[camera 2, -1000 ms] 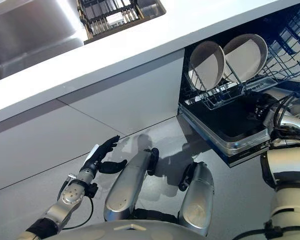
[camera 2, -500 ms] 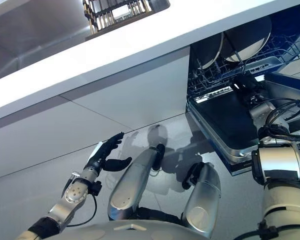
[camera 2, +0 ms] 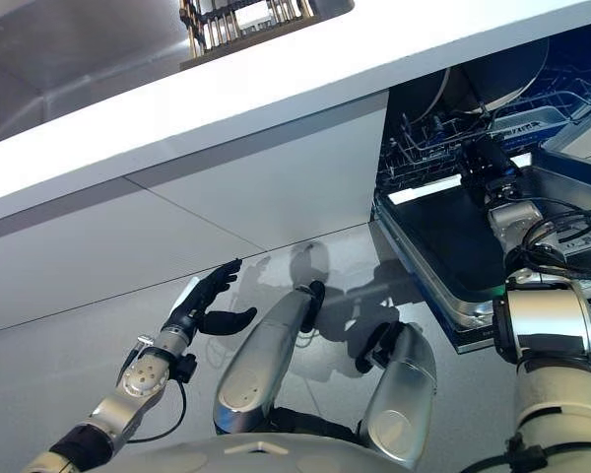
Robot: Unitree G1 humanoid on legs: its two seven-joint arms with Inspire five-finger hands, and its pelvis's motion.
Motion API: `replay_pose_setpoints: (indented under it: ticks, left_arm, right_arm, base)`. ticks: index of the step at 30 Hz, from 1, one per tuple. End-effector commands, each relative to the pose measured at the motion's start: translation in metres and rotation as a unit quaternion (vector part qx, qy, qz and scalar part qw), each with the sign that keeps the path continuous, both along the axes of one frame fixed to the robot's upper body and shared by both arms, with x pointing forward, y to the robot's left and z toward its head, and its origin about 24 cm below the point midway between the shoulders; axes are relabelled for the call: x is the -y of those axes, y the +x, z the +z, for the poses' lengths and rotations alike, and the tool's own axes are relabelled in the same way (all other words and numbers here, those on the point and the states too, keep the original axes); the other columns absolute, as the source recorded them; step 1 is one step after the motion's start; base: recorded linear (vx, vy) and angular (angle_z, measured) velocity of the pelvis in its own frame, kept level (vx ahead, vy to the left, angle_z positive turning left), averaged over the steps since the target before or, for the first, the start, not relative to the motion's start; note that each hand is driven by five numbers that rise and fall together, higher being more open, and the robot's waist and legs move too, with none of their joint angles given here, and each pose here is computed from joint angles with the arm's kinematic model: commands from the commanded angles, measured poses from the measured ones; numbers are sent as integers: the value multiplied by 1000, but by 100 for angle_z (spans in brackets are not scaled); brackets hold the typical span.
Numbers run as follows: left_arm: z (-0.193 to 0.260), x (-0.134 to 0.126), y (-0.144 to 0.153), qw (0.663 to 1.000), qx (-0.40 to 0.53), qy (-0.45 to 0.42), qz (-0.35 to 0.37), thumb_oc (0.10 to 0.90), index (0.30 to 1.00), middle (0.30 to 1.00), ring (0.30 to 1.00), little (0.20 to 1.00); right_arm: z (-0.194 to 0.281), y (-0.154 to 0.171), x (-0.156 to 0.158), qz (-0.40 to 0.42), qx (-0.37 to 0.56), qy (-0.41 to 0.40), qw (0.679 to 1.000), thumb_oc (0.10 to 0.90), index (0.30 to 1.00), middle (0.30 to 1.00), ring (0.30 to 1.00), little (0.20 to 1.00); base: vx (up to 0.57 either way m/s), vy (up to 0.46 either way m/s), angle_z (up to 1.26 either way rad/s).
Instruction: Pick up plates and place into dishwasher.
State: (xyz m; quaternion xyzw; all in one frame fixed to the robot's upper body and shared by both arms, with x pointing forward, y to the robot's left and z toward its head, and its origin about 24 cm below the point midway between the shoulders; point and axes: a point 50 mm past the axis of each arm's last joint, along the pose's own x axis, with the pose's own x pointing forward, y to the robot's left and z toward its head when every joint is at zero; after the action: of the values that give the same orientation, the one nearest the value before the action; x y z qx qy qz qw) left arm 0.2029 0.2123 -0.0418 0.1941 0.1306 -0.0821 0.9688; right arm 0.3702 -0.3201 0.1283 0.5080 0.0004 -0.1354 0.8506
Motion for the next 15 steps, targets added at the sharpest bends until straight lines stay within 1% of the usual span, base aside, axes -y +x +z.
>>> replay_pose_setpoints:
  ticks: [1,2,9,13,15]
  left_arm:
    - [28,3,3,997,62,-1,-39,800,900,900,900,900]
    - [29,2,4,997,59,-1,-40,800,900,900,900,900]
    - [31,-1,6,998,51,6,-48,800,900,900,900,900]
    - [31,-2,5,998,44,11,-51,800,900,900,900,900]
    - [30,-3,5,998,42,12,-53,800,900,900,900,900]
  right_arm:
    - [149,15,-34,84,398,56,912,100,300,300,300,200]
    - [153,12,-32,79,419,69,902,100,300,300,300,200]
    - [173,-1,-14,47,487,105,866,100,300,300,300,200]
    - [185,-6,-8,38,501,103,858,100,300,300,300,200]
    - [185,-6,-6,34,490,91,866,100,300,300,300,200]
  base:
    - [4,5,-10]
    - [-4,3,-8]
    - [9,-5,-1]
    - [18,-11,-1]
    - [2,-10,2]
